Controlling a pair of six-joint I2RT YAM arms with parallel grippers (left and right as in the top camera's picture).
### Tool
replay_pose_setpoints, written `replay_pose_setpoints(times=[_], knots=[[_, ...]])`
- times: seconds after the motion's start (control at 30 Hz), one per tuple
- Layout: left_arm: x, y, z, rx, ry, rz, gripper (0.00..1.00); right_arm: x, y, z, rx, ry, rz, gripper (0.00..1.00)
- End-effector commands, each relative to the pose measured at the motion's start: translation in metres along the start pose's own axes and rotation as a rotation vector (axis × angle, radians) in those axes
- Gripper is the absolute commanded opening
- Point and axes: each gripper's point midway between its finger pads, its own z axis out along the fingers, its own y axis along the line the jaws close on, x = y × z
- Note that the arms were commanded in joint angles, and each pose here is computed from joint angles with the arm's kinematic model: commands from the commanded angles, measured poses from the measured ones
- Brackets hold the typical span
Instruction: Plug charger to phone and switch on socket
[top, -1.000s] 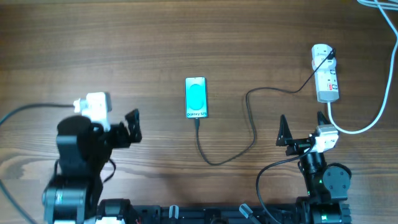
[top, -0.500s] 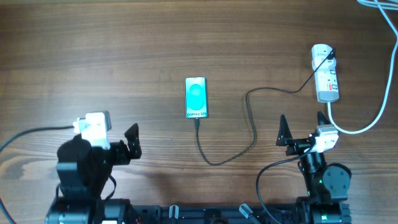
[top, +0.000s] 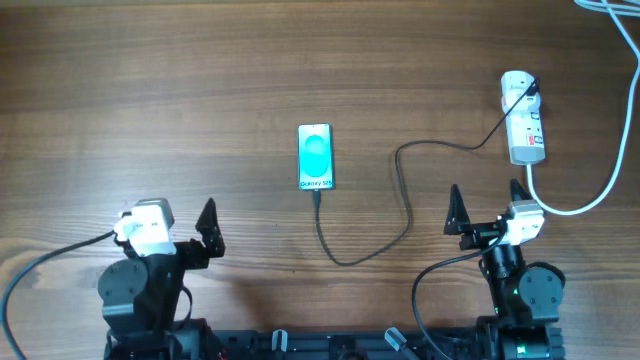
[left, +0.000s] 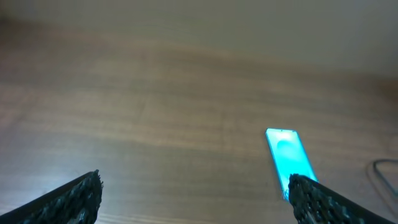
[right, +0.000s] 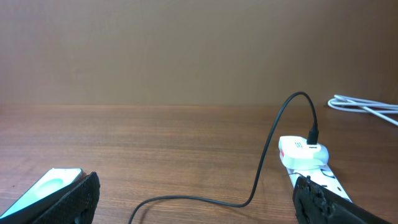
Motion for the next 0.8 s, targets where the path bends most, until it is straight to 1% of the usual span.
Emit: replay_pose_setpoints(times=[0.0,0.2,0.3,0.43,0.77], knots=[[0.004,-0.004,0.004,0.035,-0.049,0.022,1.00,-0.002,-0.004,-0.001,0.021,-0.012,-0.014,1.00],[0.007,-0.003,0.015,0.054,-0.140,-0.051,1.00,-0.002,-0.004,-0.001,0.021,-0.012,-0.013,1.00],[0.010,-0.003,0.019,0.068,-0.174,-0.062,1.00,-0.003,-0.004,-0.001,0.021,-0.012,-0.013,1.00],[0.013,-0.003,0.023,0.074,-0.204,-0.058,1.00,-0.002,-0.004,-0.001,0.021,-0.012,-0.013,1.00],[0.008,-0.003,0.028,0.086,-0.285,-0.039,1.00,-0.003,-0.004,-0.001,0.021,-0.012,-0.014,1.00]])
